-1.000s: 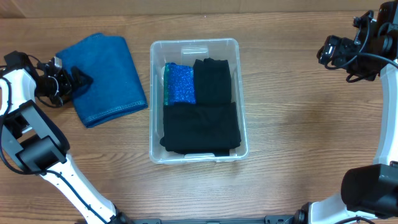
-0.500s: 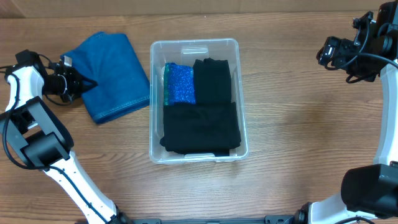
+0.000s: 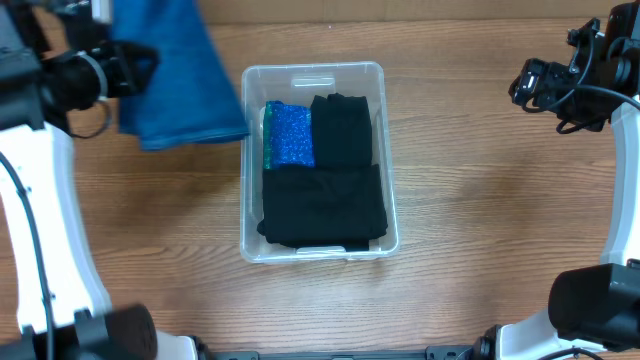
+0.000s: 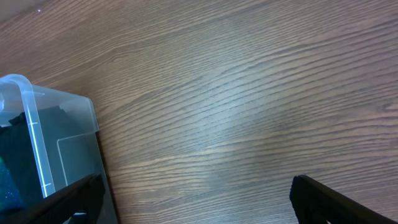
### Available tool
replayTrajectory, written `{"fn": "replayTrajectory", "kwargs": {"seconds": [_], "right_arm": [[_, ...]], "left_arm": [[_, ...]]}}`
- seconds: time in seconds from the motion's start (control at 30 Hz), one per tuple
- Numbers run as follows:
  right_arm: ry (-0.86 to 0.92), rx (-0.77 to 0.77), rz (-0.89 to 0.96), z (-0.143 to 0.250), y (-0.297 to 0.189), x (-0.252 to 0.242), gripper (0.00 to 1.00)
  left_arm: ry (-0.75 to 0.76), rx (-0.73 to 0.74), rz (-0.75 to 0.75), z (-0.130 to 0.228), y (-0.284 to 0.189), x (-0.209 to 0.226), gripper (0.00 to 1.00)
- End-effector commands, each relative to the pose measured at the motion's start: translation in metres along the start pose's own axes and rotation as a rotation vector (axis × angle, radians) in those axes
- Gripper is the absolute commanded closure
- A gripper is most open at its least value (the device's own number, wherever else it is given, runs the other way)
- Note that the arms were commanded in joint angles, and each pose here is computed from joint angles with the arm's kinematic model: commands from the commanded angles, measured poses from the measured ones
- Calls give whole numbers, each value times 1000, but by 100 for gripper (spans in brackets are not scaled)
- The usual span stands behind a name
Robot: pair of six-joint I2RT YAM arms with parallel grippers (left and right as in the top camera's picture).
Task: Pack container
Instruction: 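Lay the teal towel over the bin contents and tuck it in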
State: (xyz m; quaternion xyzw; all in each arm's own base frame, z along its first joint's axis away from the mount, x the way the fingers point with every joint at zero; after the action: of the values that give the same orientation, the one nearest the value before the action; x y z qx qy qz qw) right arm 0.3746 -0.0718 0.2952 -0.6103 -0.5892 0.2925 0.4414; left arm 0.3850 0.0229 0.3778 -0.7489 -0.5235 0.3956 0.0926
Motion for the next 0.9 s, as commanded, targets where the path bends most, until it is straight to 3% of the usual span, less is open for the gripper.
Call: {"fn": "replayTrajectory", "kwargs": {"seconds": [0.0, 0.17, 0.33, 0.57, 0.7, 0.87], "right_arm": [[-5, -10, 8, 0, -3, 1, 0], [-5, -10, 8, 0, -3, 1, 0], [-4, -5, 8, 0, -3, 1, 0], [-3, -3, 8, 1, -3, 1, 0], [-3, -3, 8, 1, -3, 1, 0], [-4, -7, 8, 0, -3, 1, 0]], "left_arm": [[15, 22, 174, 12, -4, -87, 96], [-117, 122, 119, 47, 36, -139, 96], [-153, 224, 167, 90, 86, -185, 96], [-228, 391, 40, 155, 130, -164, 96], [-172, 401, -6, 162, 131, -154, 96], [-54, 361, -187, 160, 128, -124, 96]]}}
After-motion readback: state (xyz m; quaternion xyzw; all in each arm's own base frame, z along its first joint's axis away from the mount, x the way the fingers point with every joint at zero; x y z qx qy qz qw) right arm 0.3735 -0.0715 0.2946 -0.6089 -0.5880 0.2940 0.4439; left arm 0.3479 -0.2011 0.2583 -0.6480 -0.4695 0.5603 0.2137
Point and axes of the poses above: each gripper's point midway between its finger pads, its own y axis out along the fingers, its own x axis along the line the jaws close on, z = x × y, the point moved 6 cm from there along -y, back along the fingers, and after that the axes turned 7 degrees about -y, right-handed, at the moved point
